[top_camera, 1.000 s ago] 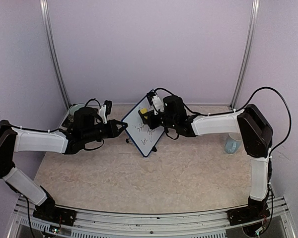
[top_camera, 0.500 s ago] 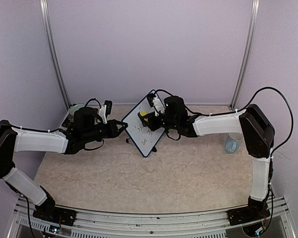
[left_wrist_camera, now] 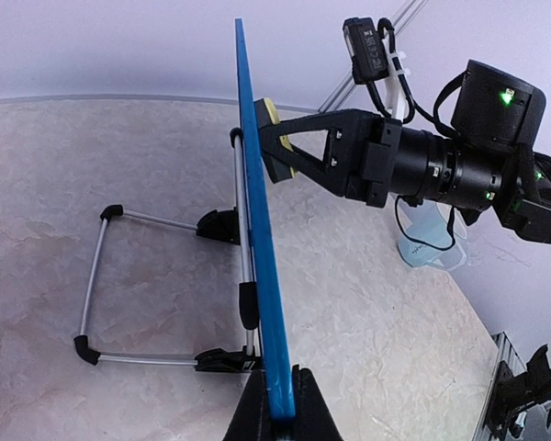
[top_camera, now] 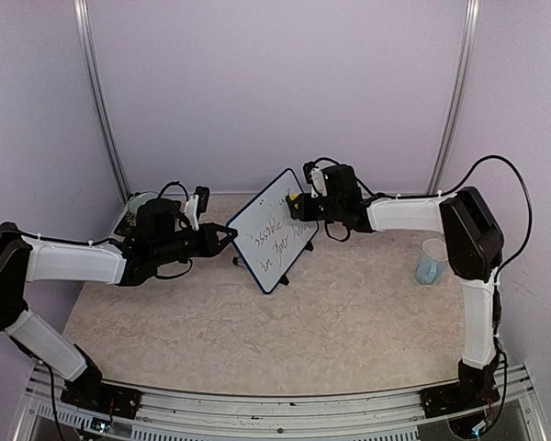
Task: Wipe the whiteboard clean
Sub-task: Erase the whiteboard at the center of the board.
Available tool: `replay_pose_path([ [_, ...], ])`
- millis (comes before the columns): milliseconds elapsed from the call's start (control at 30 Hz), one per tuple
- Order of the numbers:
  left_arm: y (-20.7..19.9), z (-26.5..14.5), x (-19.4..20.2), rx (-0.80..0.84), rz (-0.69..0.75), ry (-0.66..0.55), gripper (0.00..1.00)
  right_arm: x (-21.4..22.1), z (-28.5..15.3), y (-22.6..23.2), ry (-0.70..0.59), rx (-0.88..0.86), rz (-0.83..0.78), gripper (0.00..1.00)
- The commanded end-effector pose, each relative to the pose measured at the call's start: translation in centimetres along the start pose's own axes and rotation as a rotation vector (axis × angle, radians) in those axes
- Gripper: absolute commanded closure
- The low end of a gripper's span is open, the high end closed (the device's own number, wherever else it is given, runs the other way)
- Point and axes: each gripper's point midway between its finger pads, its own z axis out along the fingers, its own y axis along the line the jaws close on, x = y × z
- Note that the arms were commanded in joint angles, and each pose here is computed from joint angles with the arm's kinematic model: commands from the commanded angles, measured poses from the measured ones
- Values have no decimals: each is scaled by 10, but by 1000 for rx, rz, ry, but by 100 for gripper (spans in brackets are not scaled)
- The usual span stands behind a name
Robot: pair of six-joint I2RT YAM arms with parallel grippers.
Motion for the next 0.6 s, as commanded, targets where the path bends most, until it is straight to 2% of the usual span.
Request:
replay_pose_path([
  [0, -19, -1, 8, 82, -8, 33, 100, 5, 8, -6, 33, 24, 32, 87],
  [167, -19, -1, 8, 80, -8, 34, 100, 12, 5, 11, 33, -60, 15, 87],
  [567, -19, -1, 9, 83, -10, 36, 100, 40, -17, 71, 8, -188, -142, 88],
])
